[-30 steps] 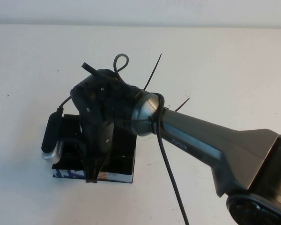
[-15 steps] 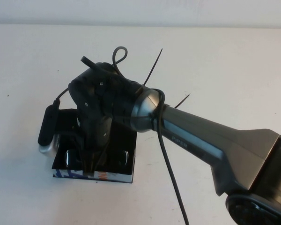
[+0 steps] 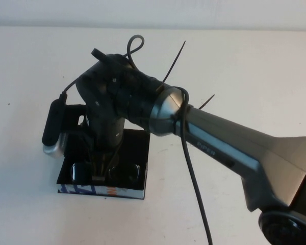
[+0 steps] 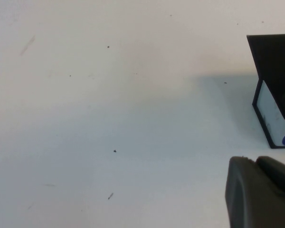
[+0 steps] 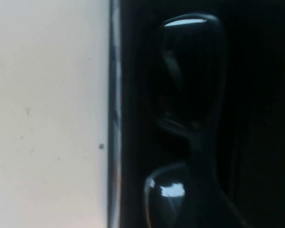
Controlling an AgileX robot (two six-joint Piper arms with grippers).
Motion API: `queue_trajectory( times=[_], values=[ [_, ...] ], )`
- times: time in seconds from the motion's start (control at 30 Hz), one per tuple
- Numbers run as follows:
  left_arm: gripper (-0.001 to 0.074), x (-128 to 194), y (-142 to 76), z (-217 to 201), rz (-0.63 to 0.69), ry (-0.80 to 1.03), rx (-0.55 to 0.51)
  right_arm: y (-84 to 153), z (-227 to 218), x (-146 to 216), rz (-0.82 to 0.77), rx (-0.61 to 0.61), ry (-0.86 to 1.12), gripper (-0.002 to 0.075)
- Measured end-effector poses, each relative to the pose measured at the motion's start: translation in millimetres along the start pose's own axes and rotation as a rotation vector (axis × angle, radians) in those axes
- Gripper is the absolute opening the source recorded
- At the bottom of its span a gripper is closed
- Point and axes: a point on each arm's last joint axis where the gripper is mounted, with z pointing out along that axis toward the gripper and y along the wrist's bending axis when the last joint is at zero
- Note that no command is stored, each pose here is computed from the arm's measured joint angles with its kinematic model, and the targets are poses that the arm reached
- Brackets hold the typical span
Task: Return glasses to glasses case
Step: Place the glasses in the glasses case, then close the glasses case
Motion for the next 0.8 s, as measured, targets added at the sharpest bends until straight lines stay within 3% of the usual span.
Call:
queue_trajectory(
  times=[0.2,0.37,0.47,0.63,0.8],
  values=[
    [-0.0004,0,0,0,0.000,0.000,0.000,-8,-35,4,0.130,0.056,-0.042,0.0307],
    [-0.0004,0,0,0,0.000,0.000,0.000,-31,-78,24,0.321,0.116,-0.102,0.0085],
    [-0.0004,0,0,0,0.000,0.000,0.000,-49,-92,41,0.399,0.151,-0.115,0.0017],
    [-0.0004,0,0,0,0.000,0.000,0.000,-72,-95,66,0.499,0.161,-0.106,-0.0008],
    [-0.0004,0,0,0,0.000,0.000,0.000,-87,-96,84,0.599,0.087,-0.158,-0.0011]
  ],
)
